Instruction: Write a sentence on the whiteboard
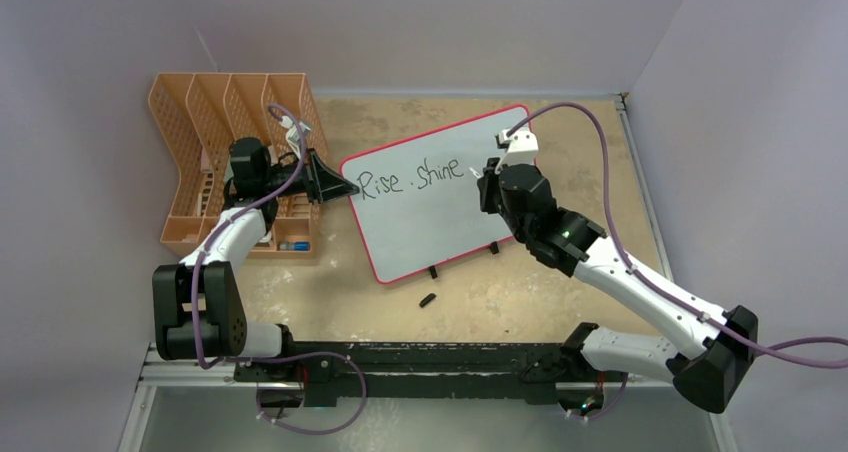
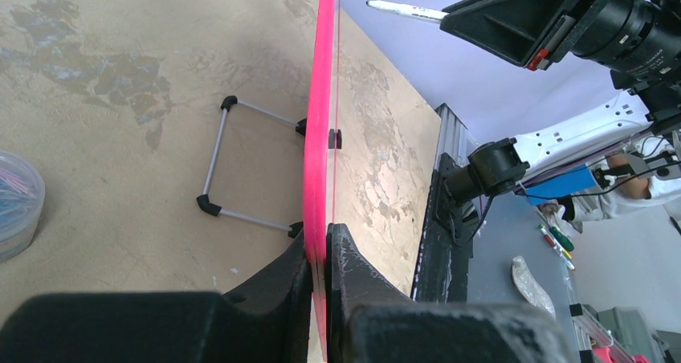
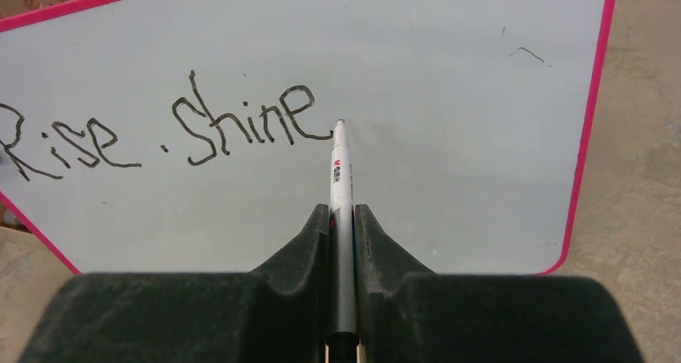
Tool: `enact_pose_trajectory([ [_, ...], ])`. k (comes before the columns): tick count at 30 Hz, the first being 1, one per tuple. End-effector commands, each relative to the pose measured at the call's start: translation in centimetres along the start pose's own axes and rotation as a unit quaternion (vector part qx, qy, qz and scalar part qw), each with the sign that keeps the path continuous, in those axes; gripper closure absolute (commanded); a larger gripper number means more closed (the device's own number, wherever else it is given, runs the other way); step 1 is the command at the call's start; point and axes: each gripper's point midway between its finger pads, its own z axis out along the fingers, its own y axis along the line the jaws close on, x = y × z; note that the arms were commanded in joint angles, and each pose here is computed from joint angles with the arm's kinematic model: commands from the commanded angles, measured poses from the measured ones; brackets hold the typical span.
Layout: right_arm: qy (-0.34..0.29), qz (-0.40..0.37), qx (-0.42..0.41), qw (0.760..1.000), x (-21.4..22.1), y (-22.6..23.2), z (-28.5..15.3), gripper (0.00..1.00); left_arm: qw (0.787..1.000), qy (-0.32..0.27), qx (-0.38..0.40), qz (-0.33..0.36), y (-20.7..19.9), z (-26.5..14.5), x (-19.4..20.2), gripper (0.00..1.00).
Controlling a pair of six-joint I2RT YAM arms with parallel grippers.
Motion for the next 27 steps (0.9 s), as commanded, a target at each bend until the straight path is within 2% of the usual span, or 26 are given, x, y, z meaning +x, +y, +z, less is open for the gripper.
enact_pose_trajectory([
  [1,-0.024,0.001,0.021,0.999,-1.1,-1.2,-0.4,1.00,0.999,-0.005,-0.002,0.038,-0.4,0.3,-1.1,1.00],
  [19,-0.033,0.003,0.029,0.999,-1.2,-2.6,0.1,1.00,0.999,-0.006,-0.004,0.036,-0.4,0.3,-1.2,1.00],
  [27,-0.045,0.000,0.012,0.999,-2.0,-1.7,0.7,1.00,0.999,-0.006,-0.004,0.036,-0.4,0.3,-1.2,1.00],
])
